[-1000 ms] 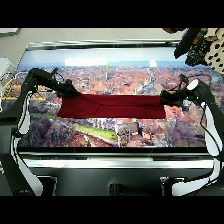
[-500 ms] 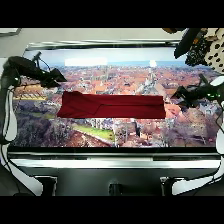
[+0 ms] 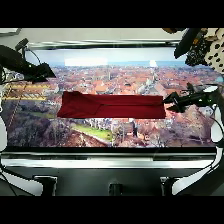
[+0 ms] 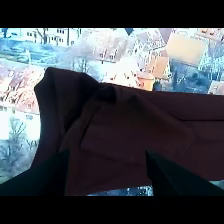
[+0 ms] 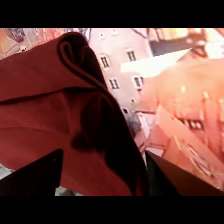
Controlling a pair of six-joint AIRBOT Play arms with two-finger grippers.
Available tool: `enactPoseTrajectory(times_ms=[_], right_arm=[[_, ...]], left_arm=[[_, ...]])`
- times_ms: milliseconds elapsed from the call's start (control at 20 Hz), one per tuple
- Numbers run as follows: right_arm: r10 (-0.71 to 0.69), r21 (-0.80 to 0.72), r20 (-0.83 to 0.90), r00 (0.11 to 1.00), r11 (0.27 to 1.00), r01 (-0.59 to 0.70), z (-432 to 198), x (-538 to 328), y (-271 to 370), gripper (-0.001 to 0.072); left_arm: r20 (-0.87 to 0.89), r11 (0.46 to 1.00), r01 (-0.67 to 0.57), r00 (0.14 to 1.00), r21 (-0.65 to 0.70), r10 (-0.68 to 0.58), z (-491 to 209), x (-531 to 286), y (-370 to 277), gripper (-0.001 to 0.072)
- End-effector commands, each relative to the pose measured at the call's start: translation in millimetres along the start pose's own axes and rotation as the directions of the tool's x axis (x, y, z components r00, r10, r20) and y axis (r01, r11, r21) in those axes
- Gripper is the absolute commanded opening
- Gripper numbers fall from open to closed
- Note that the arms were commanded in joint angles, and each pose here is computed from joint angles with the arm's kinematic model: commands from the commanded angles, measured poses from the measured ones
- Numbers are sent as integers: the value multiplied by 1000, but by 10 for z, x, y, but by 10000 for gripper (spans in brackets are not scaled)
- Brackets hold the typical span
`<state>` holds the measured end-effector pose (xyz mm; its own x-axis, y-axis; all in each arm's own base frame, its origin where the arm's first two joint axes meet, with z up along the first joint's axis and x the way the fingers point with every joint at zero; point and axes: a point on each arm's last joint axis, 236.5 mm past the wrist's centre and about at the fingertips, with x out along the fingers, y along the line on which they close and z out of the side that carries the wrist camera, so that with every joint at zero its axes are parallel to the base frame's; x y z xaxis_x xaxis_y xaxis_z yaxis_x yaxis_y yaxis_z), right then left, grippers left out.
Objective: Fold the clothes and pants, and hang the long-sleeved shirts on hangers.
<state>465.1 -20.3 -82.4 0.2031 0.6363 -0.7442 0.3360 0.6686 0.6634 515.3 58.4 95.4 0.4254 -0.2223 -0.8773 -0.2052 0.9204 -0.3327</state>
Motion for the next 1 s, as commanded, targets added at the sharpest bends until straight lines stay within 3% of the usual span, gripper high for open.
enactPoseTrajectory(times_ms=[0,150,200,250,350,400,450,500,550,950], right_arm=[[2,-36,8,1000,999,-2,52,214,41,587],[-39,-53,40,998,998,41,124,282,19,552],[-52,-63,34,998,997,54,106,310,20,492],[-65,-76,24,998,995,66,79,338,22,391],[-72,-103,4,997,992,72,18,386,83,112],[-62,-109,8,998,992,62,15,356,144,35],[-56,-117,23,998,991,58,28,291,209,36],[-53,-113,43,998,992,58,40,190,287,35],[-58,-116,54,997,991,64,34,82,368,35],[-87,-146,90,992,984,100,-289,-950,1165,35]], left_arm=[[-12,1000,-16,1000,4,16,-42,-41,19,553],[-12,1000,-16,1000,4,16,-42,-41,19,553],[-12,1000,-16,1000,4,16,-41,-41,19,552],[-13,1000,-16,1000,4,16,-42,-35,21,552],[-16,1000,-15,1000,3,15,-46,-19,24,525],[-20,1000,-14,1000,1,14,-53,-9,24,507],[-28,1000,-2,1000,-2,1,-73,13,2,338],[-43,1000,20,999,-11,-21,-114,57,-34,115],[-65,998,54,996,-20,-56,-173,128,-114,16],[-162,924,356,912,-139,-376,-738,1319,-1468,15]])
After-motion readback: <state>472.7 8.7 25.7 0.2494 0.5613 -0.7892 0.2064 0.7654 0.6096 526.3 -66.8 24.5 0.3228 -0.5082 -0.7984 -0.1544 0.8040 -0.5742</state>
